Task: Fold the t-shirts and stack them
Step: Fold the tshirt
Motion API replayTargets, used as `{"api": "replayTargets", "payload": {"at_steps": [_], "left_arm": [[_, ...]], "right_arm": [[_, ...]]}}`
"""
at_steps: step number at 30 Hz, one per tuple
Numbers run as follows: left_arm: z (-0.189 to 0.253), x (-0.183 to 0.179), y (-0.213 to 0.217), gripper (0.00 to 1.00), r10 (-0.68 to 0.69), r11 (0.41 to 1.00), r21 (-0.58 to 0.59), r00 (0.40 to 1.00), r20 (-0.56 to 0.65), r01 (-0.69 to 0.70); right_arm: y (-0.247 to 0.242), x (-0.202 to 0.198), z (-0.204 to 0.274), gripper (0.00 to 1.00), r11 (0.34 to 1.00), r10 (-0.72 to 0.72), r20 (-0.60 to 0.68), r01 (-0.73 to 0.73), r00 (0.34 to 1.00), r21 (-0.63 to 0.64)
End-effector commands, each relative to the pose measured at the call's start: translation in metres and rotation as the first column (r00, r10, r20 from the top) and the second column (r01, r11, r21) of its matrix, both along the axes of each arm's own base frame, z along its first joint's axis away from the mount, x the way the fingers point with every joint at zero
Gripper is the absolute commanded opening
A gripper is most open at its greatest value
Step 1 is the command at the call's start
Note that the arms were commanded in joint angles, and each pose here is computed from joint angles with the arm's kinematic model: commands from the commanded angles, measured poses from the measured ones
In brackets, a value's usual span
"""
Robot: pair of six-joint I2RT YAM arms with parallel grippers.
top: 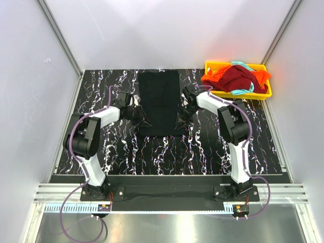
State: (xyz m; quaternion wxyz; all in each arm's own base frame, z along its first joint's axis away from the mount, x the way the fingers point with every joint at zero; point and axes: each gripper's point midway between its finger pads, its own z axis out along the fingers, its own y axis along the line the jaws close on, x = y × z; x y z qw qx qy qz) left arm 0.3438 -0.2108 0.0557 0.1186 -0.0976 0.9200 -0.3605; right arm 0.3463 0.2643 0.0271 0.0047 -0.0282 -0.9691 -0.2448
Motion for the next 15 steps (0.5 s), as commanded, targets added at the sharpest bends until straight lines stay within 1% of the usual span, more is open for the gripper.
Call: {"api": "replayTargets", "payload": {"at_steps": [1, 3, 4, 5, 8, 10, 11, 12, 14, 15], "left_arm": [[0.009, 0.000, 0.003, 0.23, -0.022, 1.000, -0.010, 0.998, 0.064, 0.022], [-0.003, -0.004, 0.012, 0.23, -0.011, 0.999, 0.032, 0.999, 0.043, 0.010], [-0.012, -0.008, 0.018, 0.23, -0.022, 0.997, 0.068, 0.999, 0.041, 0.019], [-0.023, -0.013, 0.027, 0.22, -0.013, 0.995, 0.104, 1.000, 0.001, 0.013], [-0.041, -0.027, 0.041, 0.20, 0.001, 0.992, 0.129, 0.999, -0.052, 0.006], [-0.042, -0.033, 0.046, 0.20, -0.014, 0.988, 0.154, 0.999, -0.045, 0.021], [-0.045, -0.042, 0.049, 0.20, -0.017, 0.986, 0.162, 0.998, -0.059, 0.027], [-0.035, -0.044, 0.047, 0.21, -0.027, 0.988, 0.151, 0.999, -0.034, 0.032], [-0.029, -0.053, 0.047, 0.21, -0.034, 0.989, 0.142, 0.999, -0.034, 0.038], [-0.016, -0.053, 0.047, 0.22, -0.036, 0.990, 0.134, 0.999, -0.005, 0.036]], "right_arm": [[-0.003, -0.008, 0.021, 0.25, 0.996, 0.002, 0.051, -0.006, 0.999, 0.088], [-0.015, -0.001, 0.018, 0.25, 0.993, -0.045, 0.056, 0.039, 0.997, 0.109], [-0.021, -0.004, 0.012, 0.25, 0.993, -0.057, 0.038, 0.053, 0.998, 0.106], [-0.030, -0.002, 0.008, 0.25, 0.992, -0.076, 0.028, 0.073, 0.997, 0.100], [-0.046, -0.007, 0.000, 0.24, 0.991, -0.098, -0.003, 0.098, 0.995, 0.095], [-0.059, -0.011, 0.000, 0.25, 0.990, -0.107, -0.001, 0.107, 0.994, 0.089], [-0.060, -0.012, 0.007, 0.25, 0.990, -0.105, 0.015, 0.103, 0.994, 0.097], [-0.062, -0.014, 0.011, 0.25, 0.989, -0.107, 0.014, 0.105, 0.994, 0.103], [-0.057, -0.022, 0.024, 0.28, 0.984, -0.098, 0.002, 0.096, 0.995, 0.148], [-0.054, -0.022, 0.039, 0.29, 0.979, -0.100, 0.023, 0.094, 0.995, 0.179]]}}
